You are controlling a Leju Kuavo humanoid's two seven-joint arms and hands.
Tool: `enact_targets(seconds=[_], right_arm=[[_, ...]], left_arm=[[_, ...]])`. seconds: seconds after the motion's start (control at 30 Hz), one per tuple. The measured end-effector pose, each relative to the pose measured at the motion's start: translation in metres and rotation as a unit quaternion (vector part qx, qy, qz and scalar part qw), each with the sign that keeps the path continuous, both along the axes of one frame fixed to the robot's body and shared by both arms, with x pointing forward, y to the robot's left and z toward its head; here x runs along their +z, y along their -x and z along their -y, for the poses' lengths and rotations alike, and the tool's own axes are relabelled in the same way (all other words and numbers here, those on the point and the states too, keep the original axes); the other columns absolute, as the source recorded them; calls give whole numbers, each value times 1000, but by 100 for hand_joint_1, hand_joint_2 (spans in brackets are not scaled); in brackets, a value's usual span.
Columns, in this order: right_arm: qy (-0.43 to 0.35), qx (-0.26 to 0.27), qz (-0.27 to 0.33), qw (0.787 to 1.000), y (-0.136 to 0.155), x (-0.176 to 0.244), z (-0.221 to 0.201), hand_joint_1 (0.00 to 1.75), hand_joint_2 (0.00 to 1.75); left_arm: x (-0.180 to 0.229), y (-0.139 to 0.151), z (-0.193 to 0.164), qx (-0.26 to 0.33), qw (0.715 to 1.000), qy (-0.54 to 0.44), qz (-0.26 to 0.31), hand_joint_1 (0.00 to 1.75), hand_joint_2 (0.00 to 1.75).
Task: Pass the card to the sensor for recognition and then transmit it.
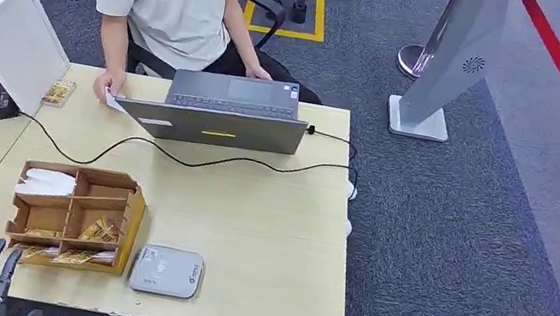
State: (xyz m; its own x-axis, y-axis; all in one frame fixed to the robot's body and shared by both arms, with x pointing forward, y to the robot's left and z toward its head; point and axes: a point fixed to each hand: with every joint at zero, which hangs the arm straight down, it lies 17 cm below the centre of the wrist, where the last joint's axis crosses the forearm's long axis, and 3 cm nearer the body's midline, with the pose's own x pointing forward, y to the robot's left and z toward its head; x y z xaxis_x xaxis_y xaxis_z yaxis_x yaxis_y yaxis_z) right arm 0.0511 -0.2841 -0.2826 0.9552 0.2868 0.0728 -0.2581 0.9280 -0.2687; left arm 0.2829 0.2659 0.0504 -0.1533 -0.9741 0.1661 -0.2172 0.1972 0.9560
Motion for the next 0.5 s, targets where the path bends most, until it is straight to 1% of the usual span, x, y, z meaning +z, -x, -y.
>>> enact_targets(seconds=[0.33,0.5], right_arm=[[2,9,4,1000,-4,0,0,0,175],[2,9,4,1000,-4,0,0,0,175]], left_arm=[[29,-30,17,-6,999,17,47,0,175],[35,-35,19,-4,998,22,55,0,175]])
